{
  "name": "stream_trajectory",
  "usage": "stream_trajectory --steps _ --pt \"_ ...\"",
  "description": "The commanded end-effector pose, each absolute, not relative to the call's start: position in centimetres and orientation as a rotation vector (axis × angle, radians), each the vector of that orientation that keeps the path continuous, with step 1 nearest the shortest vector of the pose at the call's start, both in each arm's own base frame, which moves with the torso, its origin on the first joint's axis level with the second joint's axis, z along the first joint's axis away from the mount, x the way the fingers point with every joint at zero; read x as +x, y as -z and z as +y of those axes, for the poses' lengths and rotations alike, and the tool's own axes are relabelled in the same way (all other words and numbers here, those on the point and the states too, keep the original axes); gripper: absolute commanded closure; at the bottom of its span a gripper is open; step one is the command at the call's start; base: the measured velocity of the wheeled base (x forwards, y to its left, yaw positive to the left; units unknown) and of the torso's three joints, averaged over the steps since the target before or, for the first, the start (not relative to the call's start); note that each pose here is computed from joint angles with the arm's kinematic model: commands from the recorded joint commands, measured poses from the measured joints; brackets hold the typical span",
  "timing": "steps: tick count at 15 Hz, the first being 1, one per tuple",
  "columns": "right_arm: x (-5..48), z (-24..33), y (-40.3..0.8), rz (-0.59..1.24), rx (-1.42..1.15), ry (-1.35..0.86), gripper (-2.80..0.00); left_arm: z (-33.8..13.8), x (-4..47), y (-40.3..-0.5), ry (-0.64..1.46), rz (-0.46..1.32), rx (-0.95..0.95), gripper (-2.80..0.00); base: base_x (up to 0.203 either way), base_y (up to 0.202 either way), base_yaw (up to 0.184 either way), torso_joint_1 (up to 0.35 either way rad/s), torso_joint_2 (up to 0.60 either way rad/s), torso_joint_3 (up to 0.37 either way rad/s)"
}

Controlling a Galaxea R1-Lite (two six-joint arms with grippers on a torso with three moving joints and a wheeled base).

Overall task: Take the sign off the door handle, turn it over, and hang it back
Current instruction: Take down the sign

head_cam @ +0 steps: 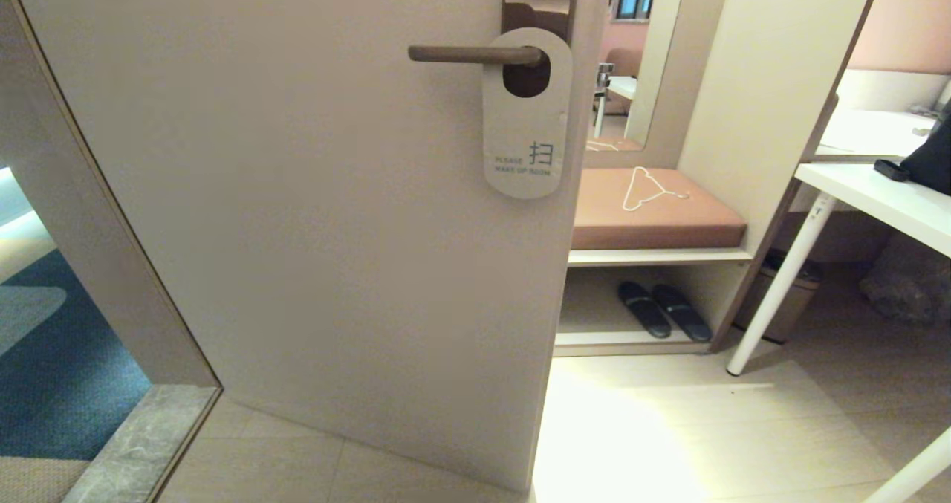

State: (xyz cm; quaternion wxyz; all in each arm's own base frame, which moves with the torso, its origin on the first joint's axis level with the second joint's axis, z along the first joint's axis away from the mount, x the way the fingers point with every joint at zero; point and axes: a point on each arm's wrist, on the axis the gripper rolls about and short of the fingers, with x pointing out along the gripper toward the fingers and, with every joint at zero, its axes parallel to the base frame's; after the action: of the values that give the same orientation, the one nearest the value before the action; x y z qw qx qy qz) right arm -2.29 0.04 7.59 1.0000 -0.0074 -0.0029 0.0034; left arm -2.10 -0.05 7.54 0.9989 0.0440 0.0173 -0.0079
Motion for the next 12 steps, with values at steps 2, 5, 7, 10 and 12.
stream_trajectory --steps 2,5,7,10,12 --pt "-2.28 0.04 -7.60 -0.005 -0.015 -0.008 0.00 -0.07 -2.27 -7.44 0.025 0.015 0.111 0.00 0.000 0.000 0.000 0.000 0.00 0.000" --pt "-2.28 0.04 -7.60 -0.005 -0.015 -0.008 0.00 -0.07 -2.27 -7.46 0.025 0.014 0.128 0.00 0.000 0.000 0.000 0.000 0.00 0.000" --pt "-2.28 0.04 -7.60 -0.005 -0.015 -0.008 0.00 -0.05 -2.27 -7.46 0.015 0.014 0.121 0.00 0.000 0.000 0.000 0.000 0.00 0.000" --pt "-2.28 0.04 -7.60 -0.005 -0.015 -0.008 0.00 -0.04 -2.27 -7.46 0.014 0.015 0.086 0.00 0.000 0.000 0.000 0.000 0.00 0.000" --pt "-2.28 0.04 -7.60 -0.005 -0.015 -0.008 0.00 -0.04 -2.27 -7.47 0.013 0.013 0.063 0.00 0.000 0.000 0.000 0.000 0.00 0.000"
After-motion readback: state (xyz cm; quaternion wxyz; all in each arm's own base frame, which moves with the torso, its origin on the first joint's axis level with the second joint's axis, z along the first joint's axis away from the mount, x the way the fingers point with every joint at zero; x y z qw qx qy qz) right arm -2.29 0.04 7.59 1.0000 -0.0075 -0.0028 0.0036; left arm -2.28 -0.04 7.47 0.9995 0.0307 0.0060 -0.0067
